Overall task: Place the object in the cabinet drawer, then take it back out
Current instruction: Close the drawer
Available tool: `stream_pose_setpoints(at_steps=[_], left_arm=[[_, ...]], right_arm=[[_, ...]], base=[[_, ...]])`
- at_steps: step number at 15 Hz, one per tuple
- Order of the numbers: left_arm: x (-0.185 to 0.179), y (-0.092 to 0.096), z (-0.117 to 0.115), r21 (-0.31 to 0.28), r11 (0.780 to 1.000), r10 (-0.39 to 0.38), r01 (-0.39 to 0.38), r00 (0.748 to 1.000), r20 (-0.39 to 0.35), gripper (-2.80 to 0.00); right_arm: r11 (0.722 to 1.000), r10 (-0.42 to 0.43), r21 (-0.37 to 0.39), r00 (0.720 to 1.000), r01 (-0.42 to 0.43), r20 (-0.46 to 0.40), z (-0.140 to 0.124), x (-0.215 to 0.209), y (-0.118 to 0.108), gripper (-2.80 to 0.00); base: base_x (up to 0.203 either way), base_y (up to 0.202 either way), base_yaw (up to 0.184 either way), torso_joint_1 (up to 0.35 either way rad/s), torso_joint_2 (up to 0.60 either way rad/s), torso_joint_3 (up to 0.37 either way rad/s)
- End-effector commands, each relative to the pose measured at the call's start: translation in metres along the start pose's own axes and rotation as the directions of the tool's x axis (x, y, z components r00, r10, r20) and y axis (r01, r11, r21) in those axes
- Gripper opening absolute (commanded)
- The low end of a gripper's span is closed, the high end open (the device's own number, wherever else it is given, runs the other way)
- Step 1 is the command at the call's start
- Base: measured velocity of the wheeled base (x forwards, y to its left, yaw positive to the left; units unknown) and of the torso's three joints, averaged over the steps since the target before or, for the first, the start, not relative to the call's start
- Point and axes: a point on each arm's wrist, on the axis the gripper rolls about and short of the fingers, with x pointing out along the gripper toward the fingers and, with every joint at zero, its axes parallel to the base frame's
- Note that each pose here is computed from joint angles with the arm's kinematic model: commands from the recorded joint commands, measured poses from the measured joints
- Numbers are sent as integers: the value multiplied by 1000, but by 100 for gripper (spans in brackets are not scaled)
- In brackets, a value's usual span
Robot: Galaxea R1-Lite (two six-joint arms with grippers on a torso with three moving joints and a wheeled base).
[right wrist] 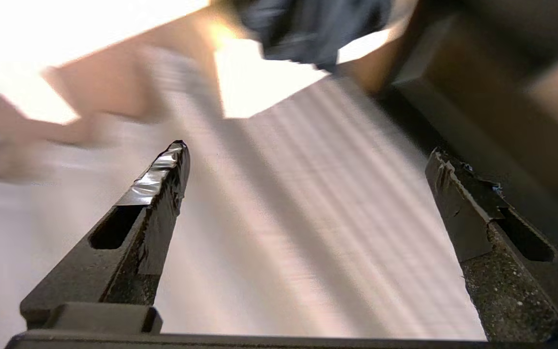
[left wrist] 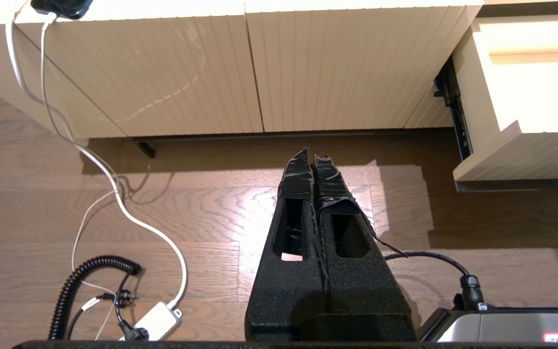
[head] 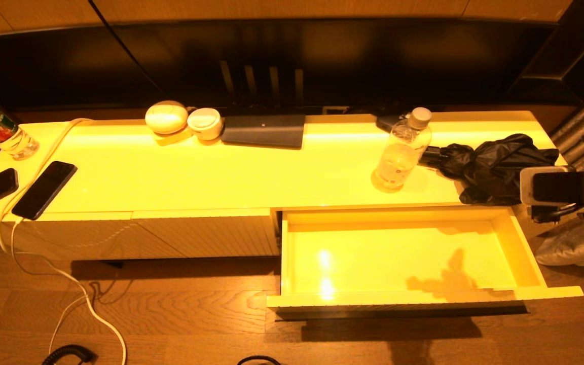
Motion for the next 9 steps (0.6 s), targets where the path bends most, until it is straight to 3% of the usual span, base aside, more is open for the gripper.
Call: stream_pose_setpoints(at_steps=[1, 5, 6, 9], left_arm=[[0, 0, 0, 0, 1000, 0, 0, 1000, -1, -280], [0, 0, 0, 0, 1000, 0, 0, 1000, -2, -280], [0, 0, 0, 0, 1000, 0, 0, 1000, -1, -280], [0, 0, 0, 0, 1000, 0, 0, 1000, -2, -280]], right_arm=[[965, 102, 244, 995, -99, 3, -6, -5, 7, 0], [884, 204, 409, 974, -226, 97, -16, -2, 12, 0], [840, 244, 474, 964, -263, 103, -20, 0, 14, 0], [732, 380, 558, 914, -391, 142, -26, -7, 23, 0]], base=[[0, 0, 0, 0, 0, 0], [0, 0, 0, 0, 0, 0], [0, 0, 0, 0, 0, 0], [0, 0, 0, 0, 0, 0]])
